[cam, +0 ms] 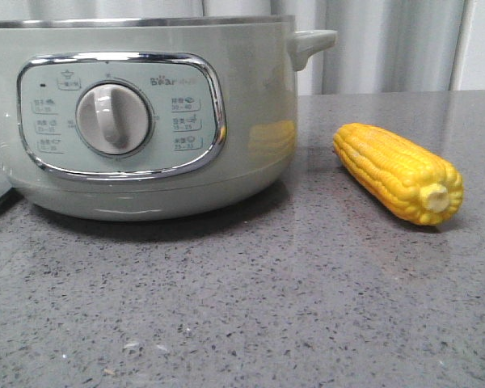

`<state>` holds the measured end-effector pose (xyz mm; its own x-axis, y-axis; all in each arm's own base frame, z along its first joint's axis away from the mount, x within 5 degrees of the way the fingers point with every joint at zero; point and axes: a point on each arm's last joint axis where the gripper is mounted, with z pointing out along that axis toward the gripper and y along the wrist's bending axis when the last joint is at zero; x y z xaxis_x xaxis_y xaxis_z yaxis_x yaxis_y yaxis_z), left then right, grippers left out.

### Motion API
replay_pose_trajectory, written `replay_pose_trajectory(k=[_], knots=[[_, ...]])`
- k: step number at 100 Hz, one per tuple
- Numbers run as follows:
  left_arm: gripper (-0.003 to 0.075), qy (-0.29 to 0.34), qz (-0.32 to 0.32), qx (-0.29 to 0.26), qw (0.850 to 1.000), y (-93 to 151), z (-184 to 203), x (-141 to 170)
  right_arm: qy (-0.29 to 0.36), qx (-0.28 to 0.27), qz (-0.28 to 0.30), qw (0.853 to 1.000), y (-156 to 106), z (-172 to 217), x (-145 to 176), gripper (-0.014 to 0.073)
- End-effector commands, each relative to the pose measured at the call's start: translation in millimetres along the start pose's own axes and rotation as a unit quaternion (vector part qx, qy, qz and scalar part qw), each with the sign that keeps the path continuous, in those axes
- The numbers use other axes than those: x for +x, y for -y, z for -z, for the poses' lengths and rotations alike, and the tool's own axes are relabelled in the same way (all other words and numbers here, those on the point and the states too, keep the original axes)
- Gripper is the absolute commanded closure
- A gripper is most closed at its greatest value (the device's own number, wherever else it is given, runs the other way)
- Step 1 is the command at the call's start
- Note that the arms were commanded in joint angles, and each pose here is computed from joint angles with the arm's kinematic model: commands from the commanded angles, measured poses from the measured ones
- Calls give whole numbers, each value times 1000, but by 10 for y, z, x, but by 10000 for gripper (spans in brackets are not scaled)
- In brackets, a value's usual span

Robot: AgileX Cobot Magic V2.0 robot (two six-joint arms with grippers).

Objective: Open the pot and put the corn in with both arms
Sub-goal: 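Lower the right gripper over the yellow corn cob and grasp it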

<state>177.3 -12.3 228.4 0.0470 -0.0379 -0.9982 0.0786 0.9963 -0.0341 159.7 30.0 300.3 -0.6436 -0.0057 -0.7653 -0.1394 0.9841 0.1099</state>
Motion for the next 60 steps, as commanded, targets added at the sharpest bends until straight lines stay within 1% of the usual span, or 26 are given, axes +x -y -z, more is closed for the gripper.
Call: replay_pose_trajectory(k=[1, 11, 24, 33, 45, 52, 60], knots=[[300, 55, 1, 8, 998, 26, -2, -255, 0, -15, 14, 1000, -84, -145, -258, 314], [300, 74, -16, 21, 997, 57, 39, -435, -41, -26, 20, 999, -171, -353, -414, 314], [300, 112, -19, 21, 993, 65, 125, -688, -92, -37, 22, 995, -263, -626, -577, 314], [300, 121, -20, 19, 992, 67, 175, -812, -118, -45, 15, 992, -314, -766, -673, 315], [300, 141, -21, 19, 990, 70, 250, -919, -161, -52, 7, 986, -364, -962, -727, 315], [300, 149, -21, 19, 988, 71, 282, -945, -183, -61, -5, 981, -391, -1043, -734, 315], [300, 152, -21, 19, 988, 71, 303, -957, -208, -61, -7, 976, -399, -1119, -722, 315]])
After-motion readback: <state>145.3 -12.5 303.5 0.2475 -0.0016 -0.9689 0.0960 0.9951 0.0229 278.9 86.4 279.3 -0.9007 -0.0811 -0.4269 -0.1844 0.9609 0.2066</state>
